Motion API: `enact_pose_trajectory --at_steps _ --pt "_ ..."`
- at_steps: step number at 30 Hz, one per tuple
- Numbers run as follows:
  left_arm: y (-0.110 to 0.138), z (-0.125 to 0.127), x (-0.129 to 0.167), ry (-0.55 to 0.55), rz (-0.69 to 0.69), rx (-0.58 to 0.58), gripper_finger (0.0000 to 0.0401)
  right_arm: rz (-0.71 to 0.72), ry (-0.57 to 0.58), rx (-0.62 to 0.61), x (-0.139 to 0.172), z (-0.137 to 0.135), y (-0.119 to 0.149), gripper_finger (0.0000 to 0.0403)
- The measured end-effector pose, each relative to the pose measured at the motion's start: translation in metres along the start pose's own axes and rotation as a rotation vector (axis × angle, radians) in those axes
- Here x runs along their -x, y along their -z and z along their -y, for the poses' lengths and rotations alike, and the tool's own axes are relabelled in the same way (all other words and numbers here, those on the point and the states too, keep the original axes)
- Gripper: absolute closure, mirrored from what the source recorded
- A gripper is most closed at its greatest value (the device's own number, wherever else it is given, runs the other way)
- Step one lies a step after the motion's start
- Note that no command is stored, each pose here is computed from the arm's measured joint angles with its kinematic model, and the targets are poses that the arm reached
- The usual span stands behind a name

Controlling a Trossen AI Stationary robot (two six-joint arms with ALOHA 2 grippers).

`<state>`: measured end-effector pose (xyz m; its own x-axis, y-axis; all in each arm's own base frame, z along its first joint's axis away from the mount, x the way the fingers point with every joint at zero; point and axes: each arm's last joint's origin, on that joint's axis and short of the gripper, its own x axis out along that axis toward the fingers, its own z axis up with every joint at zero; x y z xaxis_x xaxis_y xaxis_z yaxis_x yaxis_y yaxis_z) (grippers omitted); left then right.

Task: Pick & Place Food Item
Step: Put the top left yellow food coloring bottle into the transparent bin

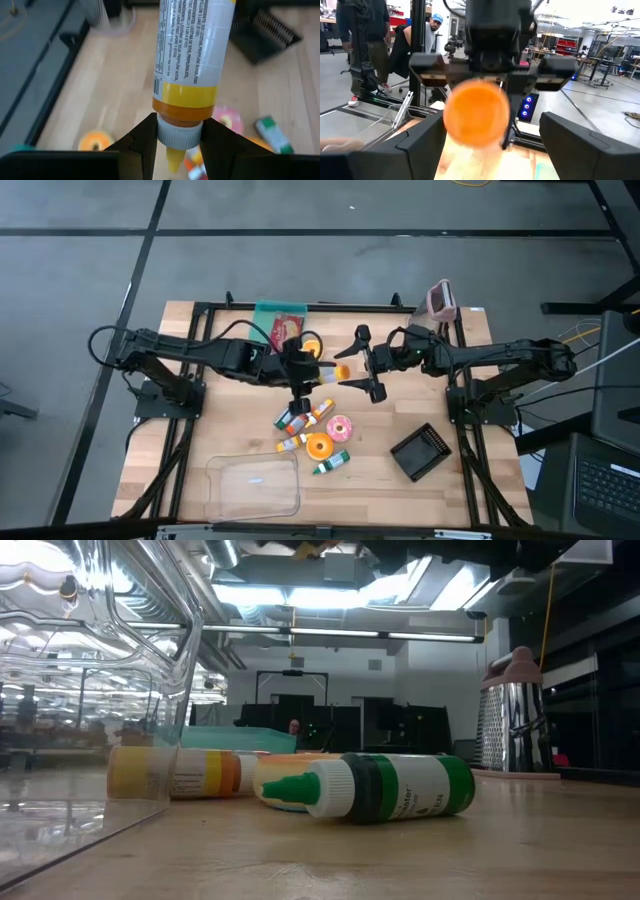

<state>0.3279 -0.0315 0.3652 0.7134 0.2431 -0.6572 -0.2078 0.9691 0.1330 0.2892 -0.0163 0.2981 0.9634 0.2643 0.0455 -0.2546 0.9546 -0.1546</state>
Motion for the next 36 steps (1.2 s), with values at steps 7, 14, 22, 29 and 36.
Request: enact_pose_trajectory --at_steps 7,14,22,29,36 --pt "-0.0007 -0.0048 -0.0034 -0.003 -0.004 -0.003 0.0287 -0.003 0.011 0.003 0.0 0.0003 0.0002 0.0092" --pt "-0.0007 -0.0041 -0.0033 0.012 -0.005 -0.004 0.0287 -0.003 0.011 0.007 0.0 0.0003 0.0002 0.0112" --pt "-0.0006 -0.004 -0.0033 0.02 -0.006 0.004 0.0287 -0.003 0.01 0.008 0.0 0.0003 0.0002 0.0177" --pt "-0.0007 -0.0044 -0.0034 0.011 -0.005 0.009 0.0287 -0.001 0.01 0.012 0.0 0.0003 0.0 0.0249" --pt "-0.0005 -0.0021 -0.0025 0.0 -0.001 -0.002 0.0239 -0.004 0.01 0.014 0.0001 0.0003 0.0003 0.0275"
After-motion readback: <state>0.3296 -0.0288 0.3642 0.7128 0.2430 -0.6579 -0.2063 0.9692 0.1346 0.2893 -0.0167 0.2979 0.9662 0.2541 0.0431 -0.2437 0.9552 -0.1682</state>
